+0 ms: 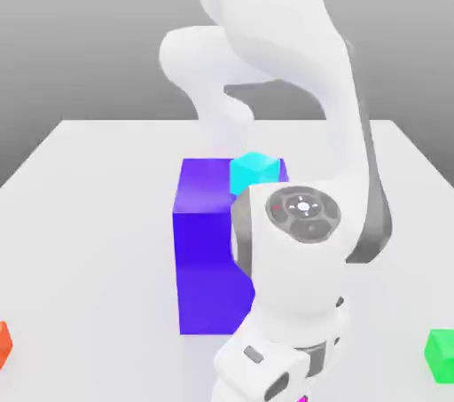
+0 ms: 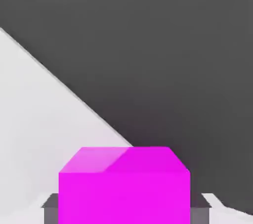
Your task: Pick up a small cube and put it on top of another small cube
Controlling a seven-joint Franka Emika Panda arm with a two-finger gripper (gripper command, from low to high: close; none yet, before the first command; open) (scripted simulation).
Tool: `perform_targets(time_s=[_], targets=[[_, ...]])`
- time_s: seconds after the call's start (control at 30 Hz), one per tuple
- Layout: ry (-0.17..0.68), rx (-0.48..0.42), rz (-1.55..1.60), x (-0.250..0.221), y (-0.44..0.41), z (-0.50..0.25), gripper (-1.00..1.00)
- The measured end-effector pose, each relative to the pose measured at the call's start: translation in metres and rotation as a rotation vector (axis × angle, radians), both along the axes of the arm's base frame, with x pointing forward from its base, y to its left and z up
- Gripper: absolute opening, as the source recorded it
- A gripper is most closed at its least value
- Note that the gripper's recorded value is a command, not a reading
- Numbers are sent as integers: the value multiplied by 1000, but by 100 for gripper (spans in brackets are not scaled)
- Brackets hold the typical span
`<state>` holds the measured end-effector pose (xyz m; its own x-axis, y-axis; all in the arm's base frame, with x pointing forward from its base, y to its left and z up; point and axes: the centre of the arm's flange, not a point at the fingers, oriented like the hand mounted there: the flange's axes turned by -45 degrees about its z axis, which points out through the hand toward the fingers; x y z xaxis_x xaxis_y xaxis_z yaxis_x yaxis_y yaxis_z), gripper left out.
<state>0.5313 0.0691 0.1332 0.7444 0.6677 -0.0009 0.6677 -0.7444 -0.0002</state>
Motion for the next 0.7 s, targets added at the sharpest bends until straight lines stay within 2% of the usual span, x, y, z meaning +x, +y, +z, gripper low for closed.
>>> perform_targets(time_s=[0.07, 0.2, 0.33, 0.47, 0.57, 0.6, 0.7], targets=[[0, 0, 1, 0, 0, -1, -100], [0, 1, 1, 0, 1, 47, -100], [6, 9, 129, -20, 93, 75, -100], [5, 7, 281, -64, 194, 96, -100], [1, 1, 346, -86, 236, 68, -100], [1, 1, 351, -88, 239, 55, 100], [1, 1, 351, -88, 239, 55, 100]])
